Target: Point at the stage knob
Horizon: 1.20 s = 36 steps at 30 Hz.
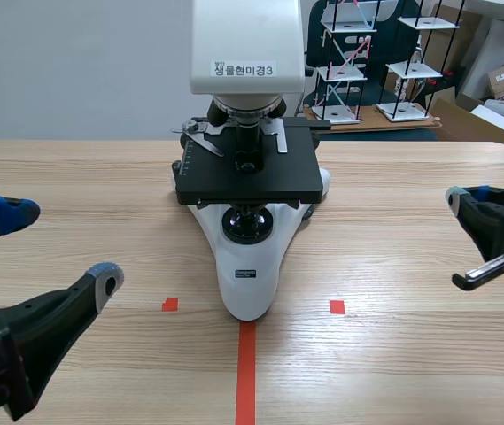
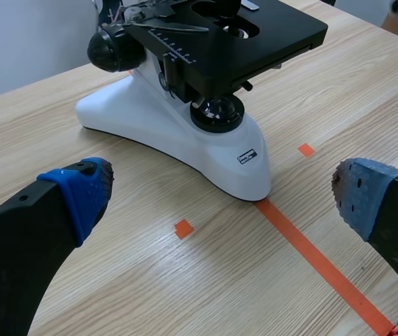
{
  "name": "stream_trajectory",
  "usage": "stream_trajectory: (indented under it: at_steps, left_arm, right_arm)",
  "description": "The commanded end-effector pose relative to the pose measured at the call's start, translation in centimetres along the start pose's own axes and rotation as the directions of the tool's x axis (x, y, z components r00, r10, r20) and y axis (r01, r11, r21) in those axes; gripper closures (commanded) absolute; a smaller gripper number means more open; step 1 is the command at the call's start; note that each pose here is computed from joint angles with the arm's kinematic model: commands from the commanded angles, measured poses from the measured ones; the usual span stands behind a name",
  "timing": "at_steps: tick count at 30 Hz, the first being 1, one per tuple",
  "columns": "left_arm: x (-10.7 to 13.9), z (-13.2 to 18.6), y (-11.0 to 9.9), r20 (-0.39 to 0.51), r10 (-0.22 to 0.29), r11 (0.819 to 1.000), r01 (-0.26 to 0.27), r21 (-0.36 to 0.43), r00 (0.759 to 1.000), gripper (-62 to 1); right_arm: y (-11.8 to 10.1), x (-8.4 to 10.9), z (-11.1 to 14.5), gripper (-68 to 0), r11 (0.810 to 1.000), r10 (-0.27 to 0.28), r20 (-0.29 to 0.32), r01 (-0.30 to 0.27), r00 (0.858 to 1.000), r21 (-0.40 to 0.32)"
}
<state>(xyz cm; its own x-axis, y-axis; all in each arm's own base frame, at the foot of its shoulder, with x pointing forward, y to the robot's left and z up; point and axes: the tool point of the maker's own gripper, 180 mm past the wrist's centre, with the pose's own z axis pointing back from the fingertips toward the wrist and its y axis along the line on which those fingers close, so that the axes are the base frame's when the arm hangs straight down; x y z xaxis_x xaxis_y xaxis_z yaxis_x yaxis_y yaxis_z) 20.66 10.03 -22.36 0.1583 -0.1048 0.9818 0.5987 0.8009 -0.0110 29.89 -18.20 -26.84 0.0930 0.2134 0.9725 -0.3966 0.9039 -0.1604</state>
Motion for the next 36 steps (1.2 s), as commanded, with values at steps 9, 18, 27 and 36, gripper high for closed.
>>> stream_trajectory:
  at_steps: [9, 18, 27, 36]
  left_arm:
    - [0.7, -0.1, -0.2, 0.026, 0.001, 1.000, -0.001, -0.008, 1.000, -62.3]
    - [0.7, -0.1, -0.2, 0.026, 0.001, 1.000, -0.001, -0.008, 1.000, -62.3]
    - [0.7, -0.1, -0.2, 0.027, 0.001, 1.000, -0.001, -0.008, 1.000, -62.3]
    - [0.7, -0.1, -0.2, 0.027, 0.001, 1.000, -0.001, -0.008, 1.000, -62.3]
  right_arm:
    - [0.1, -1.3, -4.8, 0.0, 0.998, -0.002, 0.145, -0.007, 0.989, 0.063]
    - [0.8, 0.1, -8.4, 0.0, 0.995, -0.030, 0.282, 0.001, 0.959, 0.104]
    - [2.3, 1.4, -10.2, 0.0, 0.987, -0.014, 0.308, -0.037, 0.951, 0.159]
    - [2.3, 1.1, -10.2, 0.0, 0.987, -0.013, 0.293, -0.035, 0.956, 0.159]
